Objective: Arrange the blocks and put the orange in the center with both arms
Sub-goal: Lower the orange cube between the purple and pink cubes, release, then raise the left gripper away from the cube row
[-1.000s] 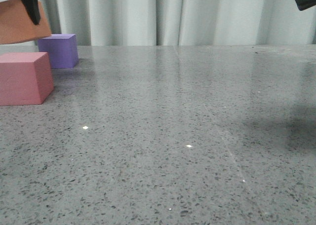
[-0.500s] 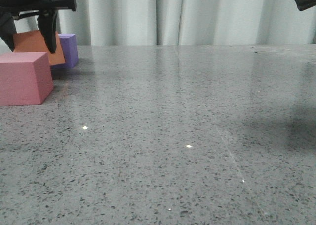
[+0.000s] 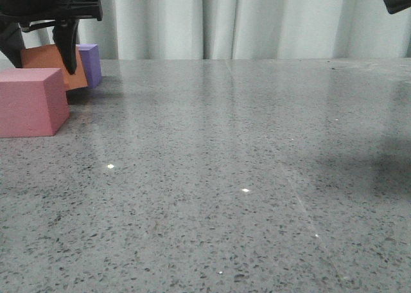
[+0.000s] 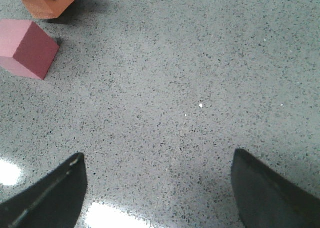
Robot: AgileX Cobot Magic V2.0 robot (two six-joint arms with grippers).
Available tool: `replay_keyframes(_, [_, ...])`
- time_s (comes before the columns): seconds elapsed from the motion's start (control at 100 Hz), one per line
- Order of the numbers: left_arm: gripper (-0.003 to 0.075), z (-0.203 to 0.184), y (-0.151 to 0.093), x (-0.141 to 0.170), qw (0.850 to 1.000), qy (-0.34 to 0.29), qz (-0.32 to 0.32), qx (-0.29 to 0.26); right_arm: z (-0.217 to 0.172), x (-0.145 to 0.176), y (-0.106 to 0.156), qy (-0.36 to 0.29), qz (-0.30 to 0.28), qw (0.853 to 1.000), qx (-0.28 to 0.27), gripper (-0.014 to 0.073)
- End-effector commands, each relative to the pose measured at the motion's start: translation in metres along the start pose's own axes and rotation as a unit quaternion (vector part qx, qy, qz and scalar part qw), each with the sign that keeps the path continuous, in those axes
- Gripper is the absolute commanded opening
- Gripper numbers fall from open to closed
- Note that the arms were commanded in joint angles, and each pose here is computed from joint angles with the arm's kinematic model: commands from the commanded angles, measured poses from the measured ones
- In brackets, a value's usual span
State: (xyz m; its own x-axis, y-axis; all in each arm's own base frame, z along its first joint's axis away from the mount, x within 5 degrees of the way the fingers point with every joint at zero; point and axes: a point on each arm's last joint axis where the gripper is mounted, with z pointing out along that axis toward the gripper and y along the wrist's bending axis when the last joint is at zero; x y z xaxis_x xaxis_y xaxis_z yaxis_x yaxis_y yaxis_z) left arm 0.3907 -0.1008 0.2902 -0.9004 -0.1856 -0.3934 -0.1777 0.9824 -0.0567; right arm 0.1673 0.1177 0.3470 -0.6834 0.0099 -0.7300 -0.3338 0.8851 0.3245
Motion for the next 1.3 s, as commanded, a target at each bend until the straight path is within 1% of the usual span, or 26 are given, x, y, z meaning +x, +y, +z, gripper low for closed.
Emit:
replay_keyframes(0.0, [0.0356,-0.026,-0.003,-0.006,0.999,-0.045,-0.004,0.024,-0.010,-0.012,0.005,-0.050,-0.004,0.999,-0.020,0.0590])
replay_keyframes(0.08, [0.0442,-0.026,-0.003,-0.006,0.999,-0.045,-0.004,0.024,-0.010,-0.012,0.005,-0.050,-0.004,0.999,-0.020,0.0590])
replay_keyframes(0.15, [0.0502,-0.026,-0.003,-0.006,0.999,-0.045,-0.004,0.024,-0.010,-0.012,0.005,-0.050,-0.004,0.999,-0.020,0.0590])
replay_keyframes(0.25, [0.0549,-0.026,-0.003,-0.006,0.999,-0.045,-0.004,0.024,-0.010,-0.012,0.005,-0.050,-0.004,0.999,-0.020,0.0590])
replay_keyframes(0.56, [0.0547,-0.028,-0.004,-0.007,0.998,-0.053,-0.004,0.028,-0.010,-0.012,0.005,-0.050,-0.004,0.999,-0.020,0.0590])
replay_keyframes(0.7, [0.0547,-0.039,-0.006,-0.007,0.997,-0.071,0.003,0.038,-0.010,-0.012,0.005,-0.050,-0.004,0.999,-0.020,0.0590])
replay_keyframes(0.8, [0.0547,-0.057,-0.011,-0.004,0.994,-0.095,0.010,0.056,-0.010,-0.012,0.005,-0.050,-0.004,0.999,-0.020,0.0590])
replay_keyframes(0.99, [0.0547,-0.099,-0.017,0.005,0.985,-0.152,0.040,0.067,-0.010,-0.011,0.004,-0.044,-0.004,0.999,-0.017,0.0590])
replay_keyframes(1.12, [0.0547,-0.129,-0.012,0.010,0.977,-0.193,0.050,0.072,-0.011,-0.010,0.004,-0.042,-0.005,0.999,-0.016,0.0590])
replay_keyframes(1.25, [0.0547,-0.158,-0.002,0.016,0.970,-0.226,0.048,0.080,-0.020,-0.014,0.004,-0.074,-0.019,0.997,-0.019,0.0588])
replay_keyframes(1.29, [0.0547,-0.165,0.001,0.017,0.967,-0.235,0.051,0.080,-0.024,-0.015,0.004,-0.085,-0.026,0.996,-0.018,0.0574])
